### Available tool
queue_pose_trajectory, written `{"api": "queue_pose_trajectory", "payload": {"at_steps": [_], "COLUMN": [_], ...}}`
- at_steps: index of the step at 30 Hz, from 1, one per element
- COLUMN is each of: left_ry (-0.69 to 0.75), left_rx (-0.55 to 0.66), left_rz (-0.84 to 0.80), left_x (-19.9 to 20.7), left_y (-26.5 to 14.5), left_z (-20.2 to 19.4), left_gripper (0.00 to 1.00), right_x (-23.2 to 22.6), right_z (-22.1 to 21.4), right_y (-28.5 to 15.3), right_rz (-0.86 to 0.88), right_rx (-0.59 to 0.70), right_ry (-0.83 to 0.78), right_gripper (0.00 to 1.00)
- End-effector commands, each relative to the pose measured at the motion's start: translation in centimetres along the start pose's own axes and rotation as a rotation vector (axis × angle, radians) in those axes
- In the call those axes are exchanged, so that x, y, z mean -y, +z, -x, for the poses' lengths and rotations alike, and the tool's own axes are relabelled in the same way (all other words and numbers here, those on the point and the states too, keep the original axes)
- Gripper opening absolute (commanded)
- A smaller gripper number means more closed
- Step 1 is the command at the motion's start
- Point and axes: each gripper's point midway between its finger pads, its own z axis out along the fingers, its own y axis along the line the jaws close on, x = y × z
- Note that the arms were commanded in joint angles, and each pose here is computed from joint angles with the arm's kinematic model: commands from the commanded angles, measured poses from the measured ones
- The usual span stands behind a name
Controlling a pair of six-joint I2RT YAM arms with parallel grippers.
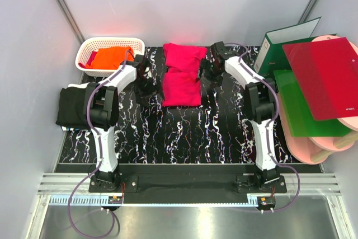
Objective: Fold and stack the t-shirts
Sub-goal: Fold the folded rectangular tshirt in 1/3 of the way, then grab one side of the 2/3 rectangular tshirt with both arms
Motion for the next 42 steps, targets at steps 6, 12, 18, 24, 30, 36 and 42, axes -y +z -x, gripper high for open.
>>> {"api": "queue_pose_trajectory", "payload": {"at_steps": [6, 12, 18, 24, 30, 36, 42], "left_ry": [-0.055, -0.066, -0.062, -0.045, -0.044, -0.035, -0.05], "left_rx": [0.058, 0.019, -0.025, -0.055, -0.072, -0.096, -0.169], "left_rz": [-0.192, -0.217, -0.216, -0.228, -0.197, -0.181, -0.195], "left_x": [3.5, 4.7, 5.6, 6.7, 6.2, 5.4, 4.5], "left_y": [2.2, 4.6, 6.3, 7.2, 7.5, 6.2, 3.9], "left_z": [2.3, 1.9, 0.8, -0.1, -0.6, -2.1, -6.6], "left_gripper": [0.93, 0.93, 0.9, 0.63, 0.0, 0.0, 0.0], "right_x": [-0.9, -0.3, -0.8, -3.1, -4.9, -3.2, -0.9], "right_z": [-4.1, -7.1, -7.4, -7.7, -8.5, -11.4, -16.0], "right_y": [-4.4, -1.3, 1.2, 2.7, 0.7, -3.1, -5.7], "right_rz": [0.116, 0.149, 0.172, 0.246, 0.34, 0.256, 0.194], "right_rx": [-0.022, -0.138, -0.198, -0.262, -0.333, -0.39, -0.488], "right_ry": [0.065, 0.126, 0.169, 0.177, 0.178, 0.156, 0.146], "right_gripper": [0.84, 0.81, 0.8, 0.7, 0.0, 0.0, 0.0]}}
